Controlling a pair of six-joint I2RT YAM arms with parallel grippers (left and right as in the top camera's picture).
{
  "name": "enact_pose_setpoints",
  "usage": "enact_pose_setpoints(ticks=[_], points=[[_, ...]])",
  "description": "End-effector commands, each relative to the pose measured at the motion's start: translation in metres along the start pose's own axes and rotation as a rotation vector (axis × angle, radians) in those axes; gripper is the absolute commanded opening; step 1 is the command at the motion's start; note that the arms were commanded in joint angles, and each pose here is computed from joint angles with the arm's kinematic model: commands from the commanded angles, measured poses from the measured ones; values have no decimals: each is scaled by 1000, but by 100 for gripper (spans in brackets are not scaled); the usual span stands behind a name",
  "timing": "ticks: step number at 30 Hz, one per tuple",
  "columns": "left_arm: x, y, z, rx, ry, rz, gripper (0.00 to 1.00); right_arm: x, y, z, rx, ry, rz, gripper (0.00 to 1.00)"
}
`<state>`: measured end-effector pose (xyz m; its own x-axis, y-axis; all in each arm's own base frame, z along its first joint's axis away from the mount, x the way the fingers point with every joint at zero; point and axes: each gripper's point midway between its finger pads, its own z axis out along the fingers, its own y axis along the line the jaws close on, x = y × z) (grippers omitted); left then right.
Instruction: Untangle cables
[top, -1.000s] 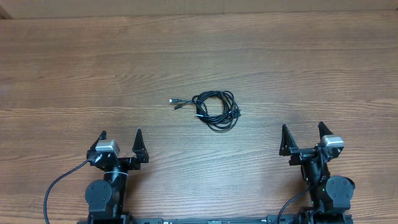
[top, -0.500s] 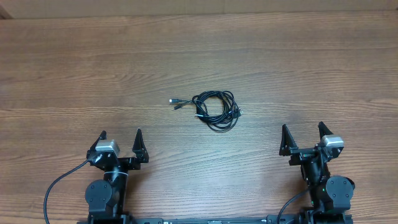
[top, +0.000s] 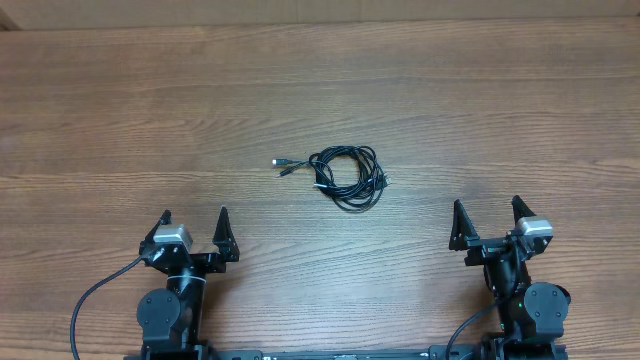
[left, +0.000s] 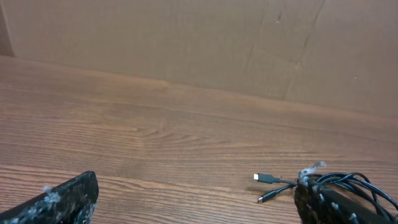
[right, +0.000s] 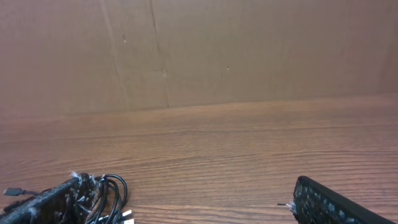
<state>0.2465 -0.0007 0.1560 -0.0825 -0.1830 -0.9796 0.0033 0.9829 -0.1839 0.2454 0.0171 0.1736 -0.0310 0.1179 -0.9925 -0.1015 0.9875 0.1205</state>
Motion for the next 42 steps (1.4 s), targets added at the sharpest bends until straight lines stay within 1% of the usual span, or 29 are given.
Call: enact_pose_setpoints(ticks=[1, 19, 24, 28, 32, 36, 40, 42], points=[[0, 0, 0, -1, -5, -9, 100, 2, -1, 0, 8, -3, 3, 100], [0, 0, 0, 0, -5, -10, 100, 2, -4, 0, 22, -5, 3, 100], [-6, -4, 0, 20, -27, -8, 99, 2, 1, 0, -6, -5, 4, 100], [-29, -28, -5, 152, -98, 5, 100, -8, 18, -1, -103, -36, -4, 100], [-66, -51, -19, 257, -169, 25, 100, -29, 38, -8, -206, -71, -17, 100], [-121, -75, -47, 348, -272, 61, 100, -64, 56, -21, -289, -130, -38, 100], [-169, -90, -81, 385, -337, 81, 100, -103, 69, -40, -330, -166, -52, 100], [-187, -95, -98, 389, -356, 103, 100, -123, 73, -53, -337, -177, -56, 100]])
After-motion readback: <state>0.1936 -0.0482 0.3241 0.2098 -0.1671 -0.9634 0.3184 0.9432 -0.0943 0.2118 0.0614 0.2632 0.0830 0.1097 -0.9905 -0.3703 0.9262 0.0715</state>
